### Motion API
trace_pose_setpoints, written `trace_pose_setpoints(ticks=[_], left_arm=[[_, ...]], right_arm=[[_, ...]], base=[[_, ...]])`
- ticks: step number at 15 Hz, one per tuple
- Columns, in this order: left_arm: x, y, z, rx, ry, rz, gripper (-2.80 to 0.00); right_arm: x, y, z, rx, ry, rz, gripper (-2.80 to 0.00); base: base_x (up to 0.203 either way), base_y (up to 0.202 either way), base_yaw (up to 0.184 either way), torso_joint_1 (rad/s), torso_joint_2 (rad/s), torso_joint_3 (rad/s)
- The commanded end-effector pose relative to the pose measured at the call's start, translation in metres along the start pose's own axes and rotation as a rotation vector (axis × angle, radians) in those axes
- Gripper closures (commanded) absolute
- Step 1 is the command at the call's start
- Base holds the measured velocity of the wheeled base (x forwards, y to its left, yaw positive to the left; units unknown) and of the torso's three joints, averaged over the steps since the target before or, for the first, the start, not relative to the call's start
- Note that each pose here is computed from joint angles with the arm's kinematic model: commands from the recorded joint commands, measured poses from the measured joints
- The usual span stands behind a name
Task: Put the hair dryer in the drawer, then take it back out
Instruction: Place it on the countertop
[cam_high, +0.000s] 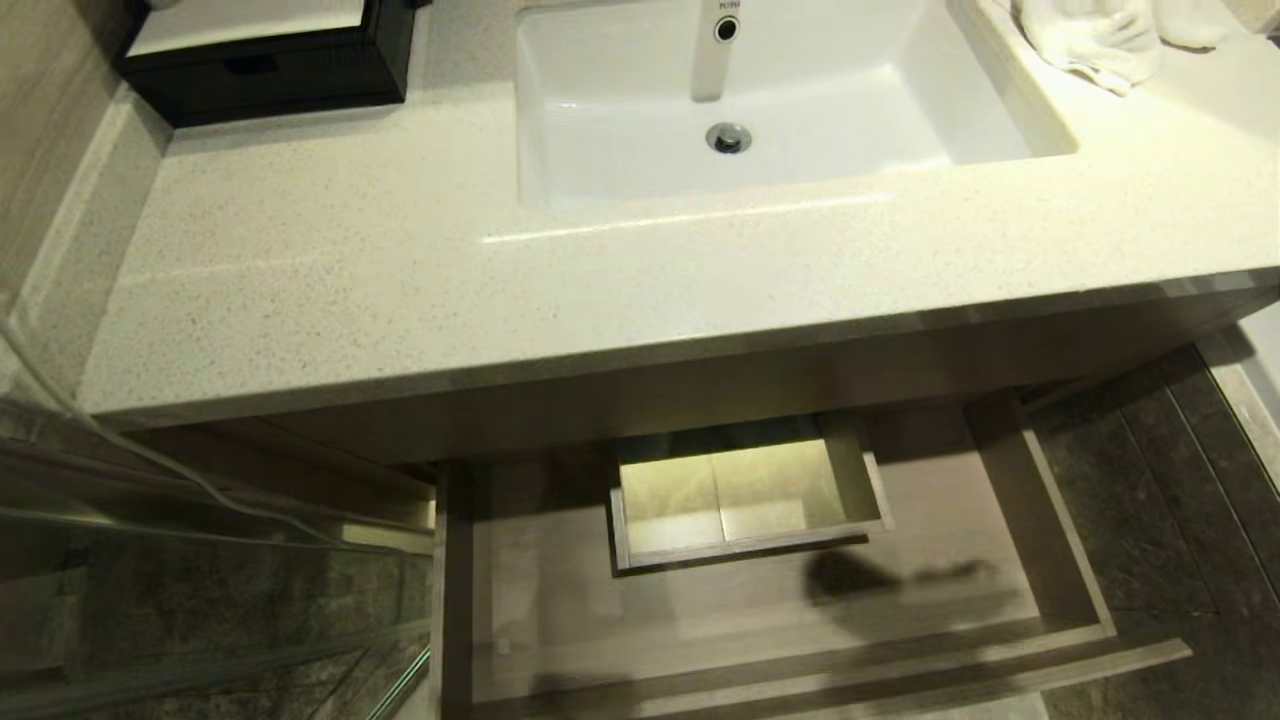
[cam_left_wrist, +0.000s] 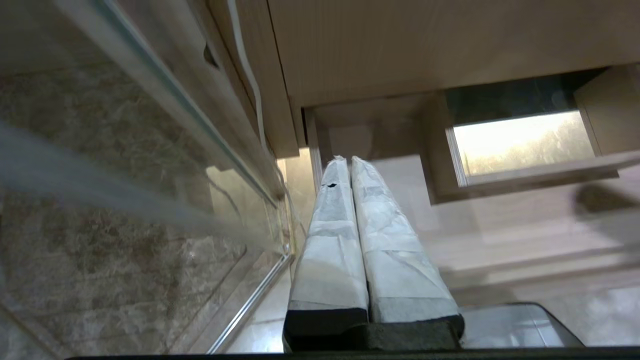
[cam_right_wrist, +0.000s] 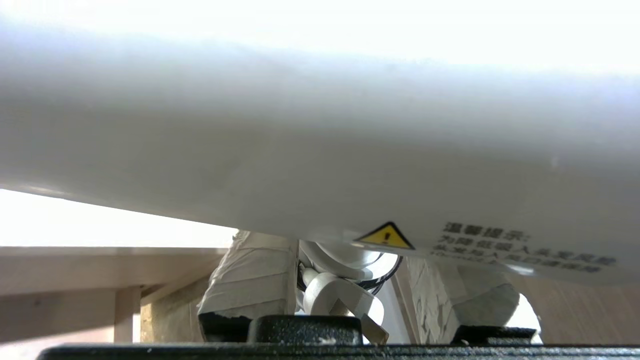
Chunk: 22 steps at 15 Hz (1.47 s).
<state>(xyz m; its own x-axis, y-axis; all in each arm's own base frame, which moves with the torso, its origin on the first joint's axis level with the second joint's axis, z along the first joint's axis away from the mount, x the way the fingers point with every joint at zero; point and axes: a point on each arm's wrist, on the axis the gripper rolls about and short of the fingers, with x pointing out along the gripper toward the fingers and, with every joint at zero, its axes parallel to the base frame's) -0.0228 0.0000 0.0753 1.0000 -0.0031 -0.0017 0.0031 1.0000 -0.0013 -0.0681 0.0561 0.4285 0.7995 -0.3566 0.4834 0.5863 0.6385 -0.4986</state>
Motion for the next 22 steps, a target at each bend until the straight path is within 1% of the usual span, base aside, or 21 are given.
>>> trace_pose_setpoints(ticks=[1,3,5,8,9,10,11,13,15,19,22], left_arm=[[0.000,0.000,0.000,0.000,0.000,0.000,0.00],[0.000,0.000,0.000,0.000,0.001,0.000,0.00],[0.000,0.000,0.000,0.000,0.000,0.000,0.00],[0.000,0.000,0.000,0.000,0.000,-0.001,0.00],[0.000,0.000,0.000,0.000,0.001,0.000,0.00],[0.000,0.000,0.000,0.000,0.000,0.000,0.00],[0.000,0.000,0.000,0.000,0.000,0.000,0.00],[0.000,0.000,0.000,0.000,0.000,0.000,0.00],[0.000,0.000,0.000,0.000,0.000,0.000,0.00],[0.000,0.000,0.000,0.000,0.000,-0.001,0.00],[0.000,0.000,0.000,0.000,0.001,0.000,0.00]], right_arm=[[0.026,-0.001,-0.009,0.001,0.066,0.002,0.00],[0.042,-0.002,-0.015,0.003,0.108,-0.003,0.00],[0.064,-0.002,-0.026,0.010,0.161,0.022,0.00],[0.102,0.002,-0.047,-0.003,0.270,0.094,0.00],[0.117,0.003,-0.055,-0.009,0.307,0.130,0.00],[0.135,0.005,-0.065,-0.023,0.351,0.187,0.00],[0.151,0.008,-0.073,-0.036,0.374,0.259,0.00],[0.186,0.018,-0.093,-0.061,0.398,0.412,0.00],[0.207,0.033,-0.109,-0.068,0.417,0.512,0.00],[0.216,0.045,-0.130,-0.066,0.512,0.566,0.00],[0.231,0.052,-0.143,-0.104,0.529,0.596,0.00]], base=[[0.000,0.000,0.000,0.334,-0.11,0.215],[0.000,0.000,0.000,0.348,-0.14,0.206],[0.000,0.000,0.000,0.338,-0.16,0.194],[0.000,0.000,0.000,0.308,-0.16,0.146],[0.000,0.000,0.000,0.118,-0.04,0.053],[0.000,0.000,0.000,0.071,-0.04,0.039],[0.000,0.000,0.000,0.041,-0.02,0.017],[0.000,0.000,0.000,0.008,-0.01,0.013],[0.000,0.000,0.000,0.000,0.00,0.000],[0.000,0.000,0.000,0.000,0.00,0.000],[0.000,0.000,0.000,0.000,0.00,0.000]])
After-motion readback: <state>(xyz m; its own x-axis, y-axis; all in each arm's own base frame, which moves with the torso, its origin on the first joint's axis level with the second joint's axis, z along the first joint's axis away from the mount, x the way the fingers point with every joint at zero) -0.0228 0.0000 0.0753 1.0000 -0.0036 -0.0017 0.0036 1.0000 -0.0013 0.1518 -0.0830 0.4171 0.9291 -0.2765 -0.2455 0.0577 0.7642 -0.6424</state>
